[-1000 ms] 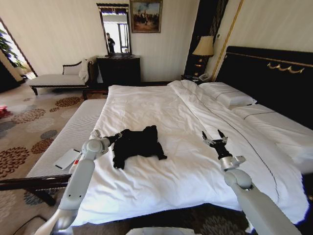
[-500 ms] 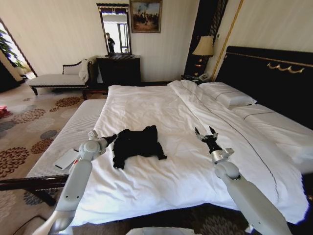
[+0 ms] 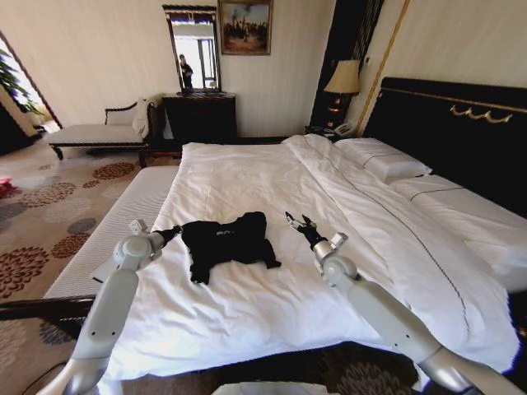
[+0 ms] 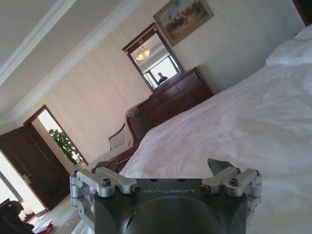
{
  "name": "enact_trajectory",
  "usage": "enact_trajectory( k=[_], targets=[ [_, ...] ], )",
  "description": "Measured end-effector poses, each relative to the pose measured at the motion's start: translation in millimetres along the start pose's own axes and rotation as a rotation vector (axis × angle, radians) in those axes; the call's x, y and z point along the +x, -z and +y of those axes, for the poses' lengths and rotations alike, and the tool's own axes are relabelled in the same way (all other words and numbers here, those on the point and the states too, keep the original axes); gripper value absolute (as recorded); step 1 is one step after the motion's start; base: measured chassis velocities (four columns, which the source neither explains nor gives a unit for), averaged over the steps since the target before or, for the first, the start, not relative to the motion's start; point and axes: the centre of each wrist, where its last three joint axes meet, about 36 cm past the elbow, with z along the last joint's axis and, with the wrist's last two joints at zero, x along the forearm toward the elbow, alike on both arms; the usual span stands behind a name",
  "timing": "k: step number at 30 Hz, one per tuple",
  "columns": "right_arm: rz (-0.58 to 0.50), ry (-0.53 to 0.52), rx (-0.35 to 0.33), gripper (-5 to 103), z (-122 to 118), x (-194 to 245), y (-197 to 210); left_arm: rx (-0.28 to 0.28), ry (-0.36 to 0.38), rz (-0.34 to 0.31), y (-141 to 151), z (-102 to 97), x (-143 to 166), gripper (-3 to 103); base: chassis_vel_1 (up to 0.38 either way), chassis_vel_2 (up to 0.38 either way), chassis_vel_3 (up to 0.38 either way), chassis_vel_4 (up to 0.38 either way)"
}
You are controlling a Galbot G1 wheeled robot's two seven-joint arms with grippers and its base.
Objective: Fold the clothes on the bed.
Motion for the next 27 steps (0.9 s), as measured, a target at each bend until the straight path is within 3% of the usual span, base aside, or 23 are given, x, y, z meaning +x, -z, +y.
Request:
enact_trajectory(
  k=[3,5,7,11,16,21,24,27],
  targets=[
    [0.033,-0.005,-0.033,100,7,-9,2,-0.003,-0.002,0.002,-2,-0.5,1,0,0.0,0.0,0.0,0.0],
    [0.159,-0.056,-0.13,100,22,-37,11,-0.011,-0.016,0.008,-10,-5.4,5,0,0.0,0.0,0.0,0.0],
    [0.224,-0.084,-0.176,100,26,-51,14,-0.016,-0.027,0.01,-14,-9.4,7,0,0.0,0.0,0.0,0.0],
    [0.303,-0.111,-0.233,100,33,-84,19,-0.027,-0.041,0.012,-20,-15.8,10,0,0.0,0.0,0.0,0.0],
    [0.371,-0.115,-0.251,100,42,-128,17,-0.044,-0.055,0.015,-25,-24.2,10,0,0.0,0.0,0.0,0.0],
    [0.416,-0.13,-0.218,100,43,-152,9,-0.054,-0.066,0.014,-27,-29.0,13,0,0.0,0.0,0.0,0.0],
    [0.424,-0.184,-0.105,100,34,-162,1,-0.057,-0.072,0.011,-28,-30.6,16,0,0.0,0.0,0.0,0.0],
    [0.42,-0.202,-0.076,100,32,-163,2,-0.057,-0.074,0.008,-27,-30.7,18,0,0.0,0.0,0.0,0.0]
  ],
)
